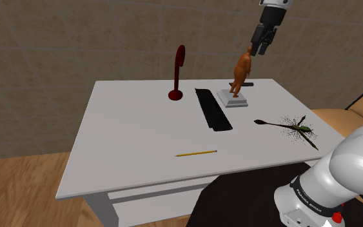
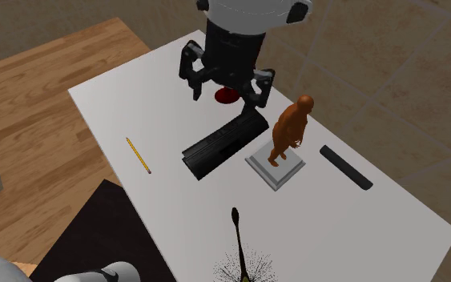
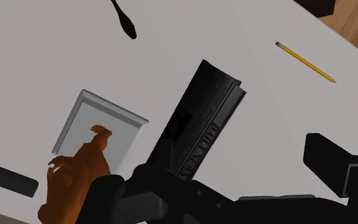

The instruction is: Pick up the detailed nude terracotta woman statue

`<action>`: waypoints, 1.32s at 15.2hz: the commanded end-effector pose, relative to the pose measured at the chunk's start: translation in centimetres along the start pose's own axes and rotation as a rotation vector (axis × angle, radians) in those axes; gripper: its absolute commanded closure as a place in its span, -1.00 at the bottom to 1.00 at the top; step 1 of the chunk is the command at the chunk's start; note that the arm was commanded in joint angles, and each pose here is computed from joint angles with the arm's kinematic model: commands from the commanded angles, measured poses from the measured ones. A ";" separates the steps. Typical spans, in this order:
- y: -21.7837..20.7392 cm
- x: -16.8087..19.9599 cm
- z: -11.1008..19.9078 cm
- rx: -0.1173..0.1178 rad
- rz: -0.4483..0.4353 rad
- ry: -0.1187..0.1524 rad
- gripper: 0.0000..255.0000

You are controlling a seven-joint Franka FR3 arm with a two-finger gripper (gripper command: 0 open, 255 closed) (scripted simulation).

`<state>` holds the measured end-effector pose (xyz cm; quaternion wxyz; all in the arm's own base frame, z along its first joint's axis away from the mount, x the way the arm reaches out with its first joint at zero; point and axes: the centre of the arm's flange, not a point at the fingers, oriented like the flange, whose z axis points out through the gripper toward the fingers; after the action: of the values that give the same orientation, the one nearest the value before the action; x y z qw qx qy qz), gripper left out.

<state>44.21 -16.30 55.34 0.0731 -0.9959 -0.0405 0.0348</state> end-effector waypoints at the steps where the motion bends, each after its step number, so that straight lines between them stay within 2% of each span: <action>1: 2.7 1.4 -0.4 0.009 0.004 0.004 -1.00; 13: 16.8 8.7 -1.1 0.064 0.030 0.030 -1.00; 20: 17.3 8.9 2.6 0.064 0.030 0.030 -1.00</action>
<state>54.31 -32.22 50.25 0.1053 -0.9939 -0.0230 0.0221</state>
